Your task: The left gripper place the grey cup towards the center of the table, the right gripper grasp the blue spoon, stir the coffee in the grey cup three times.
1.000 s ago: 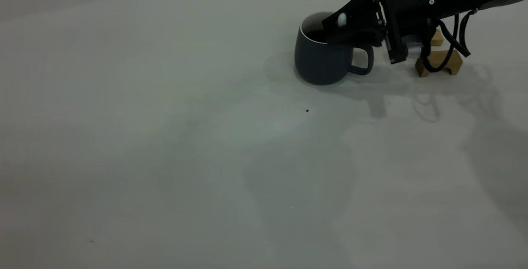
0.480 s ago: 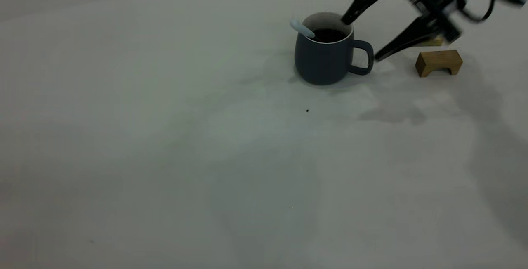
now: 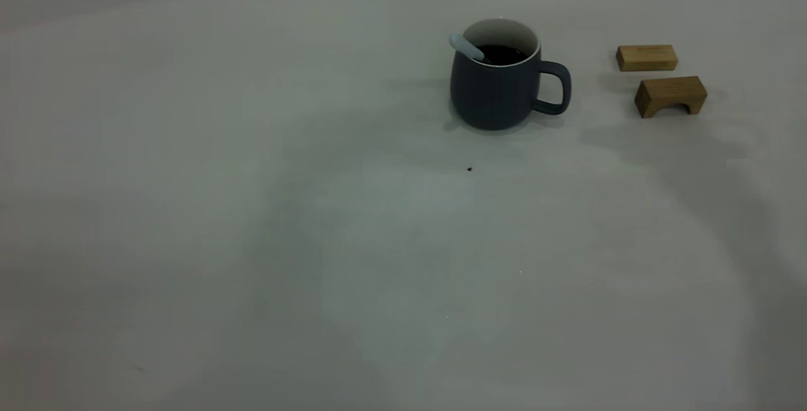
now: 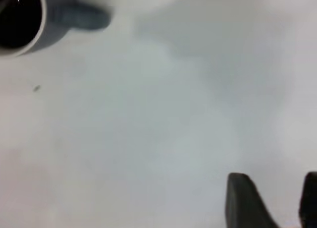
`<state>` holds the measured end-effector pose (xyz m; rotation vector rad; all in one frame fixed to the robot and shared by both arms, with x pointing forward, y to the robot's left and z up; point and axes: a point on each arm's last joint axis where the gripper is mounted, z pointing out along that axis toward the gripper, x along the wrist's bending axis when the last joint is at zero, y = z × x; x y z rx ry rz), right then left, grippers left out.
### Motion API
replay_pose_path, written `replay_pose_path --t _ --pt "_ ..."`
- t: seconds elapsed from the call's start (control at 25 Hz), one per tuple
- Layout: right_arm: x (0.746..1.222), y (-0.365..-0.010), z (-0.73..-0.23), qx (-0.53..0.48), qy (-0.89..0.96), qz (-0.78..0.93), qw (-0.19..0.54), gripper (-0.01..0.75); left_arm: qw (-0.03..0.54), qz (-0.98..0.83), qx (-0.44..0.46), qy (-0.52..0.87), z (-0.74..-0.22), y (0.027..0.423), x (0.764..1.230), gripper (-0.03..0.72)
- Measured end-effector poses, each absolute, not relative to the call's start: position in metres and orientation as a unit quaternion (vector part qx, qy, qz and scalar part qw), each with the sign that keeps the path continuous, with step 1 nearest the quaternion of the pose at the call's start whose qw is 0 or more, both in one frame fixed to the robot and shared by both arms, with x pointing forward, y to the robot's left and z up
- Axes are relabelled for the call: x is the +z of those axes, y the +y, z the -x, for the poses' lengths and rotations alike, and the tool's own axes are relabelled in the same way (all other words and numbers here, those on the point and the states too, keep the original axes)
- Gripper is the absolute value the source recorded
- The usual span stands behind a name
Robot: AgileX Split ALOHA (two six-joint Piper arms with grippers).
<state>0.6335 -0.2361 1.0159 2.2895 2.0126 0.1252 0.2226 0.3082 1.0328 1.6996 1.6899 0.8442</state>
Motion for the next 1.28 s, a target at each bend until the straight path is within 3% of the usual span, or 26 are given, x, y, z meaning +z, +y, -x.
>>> replay_pose_path --t 0.2,0.4,0.64,0.92,1.28 --pt "1.094 -0.241 -0.600 0.103 0.665 -0.729 0.126 0.147 0.296 -0.639 0.317 0.635 -0.223 0.308 1.033 0.585" --pt "1.136 -0.257 -0.549 0.117 0.692 -0.688 0.187 0.121 0.296 -0.639 0.317 0.635 -0.223 0.308 1.033 0.585" --pt "1.105 -0.269 -0.478 0.077 0.767 -0.618 0.156 0.121 0.296 -0.639 0.317 0.635 -0.223 0.308 1.033 0.585" --pt "1.081 -0.284 -0.409 0.107 0.753 -0.638 0.119 0.129 0.296 -0.639 0.317 0.635 -0.223 0.308 1.033 0.585" --pt "1.080 -0.288 -0.331 0.199 0.731 -0.628 0.179 0.141 0.296 -0.639 0.317 0.635 -0.223 0.308 1.033 0.585"
